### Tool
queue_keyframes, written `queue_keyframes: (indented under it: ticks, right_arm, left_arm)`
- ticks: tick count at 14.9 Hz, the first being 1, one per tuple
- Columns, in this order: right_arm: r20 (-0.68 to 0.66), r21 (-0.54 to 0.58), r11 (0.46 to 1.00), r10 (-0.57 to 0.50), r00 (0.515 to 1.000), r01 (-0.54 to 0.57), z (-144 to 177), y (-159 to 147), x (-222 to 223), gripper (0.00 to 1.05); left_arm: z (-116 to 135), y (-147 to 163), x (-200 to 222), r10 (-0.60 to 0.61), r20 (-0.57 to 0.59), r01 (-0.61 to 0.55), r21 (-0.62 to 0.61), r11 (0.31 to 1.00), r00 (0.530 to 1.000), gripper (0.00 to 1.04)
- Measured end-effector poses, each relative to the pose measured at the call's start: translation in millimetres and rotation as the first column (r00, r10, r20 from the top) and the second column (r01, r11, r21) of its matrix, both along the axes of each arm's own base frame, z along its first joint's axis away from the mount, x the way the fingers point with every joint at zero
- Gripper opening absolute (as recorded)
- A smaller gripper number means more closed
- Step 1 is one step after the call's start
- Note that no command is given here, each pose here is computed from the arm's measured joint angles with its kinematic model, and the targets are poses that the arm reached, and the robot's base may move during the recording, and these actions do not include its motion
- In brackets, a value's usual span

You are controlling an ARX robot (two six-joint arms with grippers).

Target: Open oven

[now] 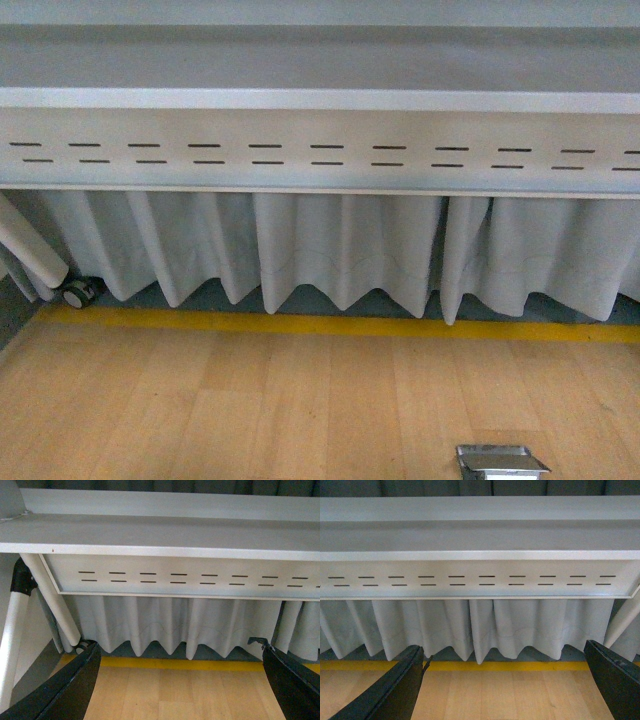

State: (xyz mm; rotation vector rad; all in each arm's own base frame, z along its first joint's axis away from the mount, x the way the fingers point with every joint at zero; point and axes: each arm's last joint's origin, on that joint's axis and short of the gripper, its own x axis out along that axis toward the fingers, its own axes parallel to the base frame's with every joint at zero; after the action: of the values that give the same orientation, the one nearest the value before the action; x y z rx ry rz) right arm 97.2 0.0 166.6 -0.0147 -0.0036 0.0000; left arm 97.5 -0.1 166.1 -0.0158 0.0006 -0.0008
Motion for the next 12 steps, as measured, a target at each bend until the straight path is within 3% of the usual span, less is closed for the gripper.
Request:
queue_keyframes:
  ticks: [12]
  right_arm:
    - [0.0,0.0,1.0,0.0,1.0,0.0,0.0,0.0,0.0,0.98]
  left_arm:
    - [0.0,0.0,0.0,0.0,0.0,0.0,0.0,1.0,1.0,0.98]
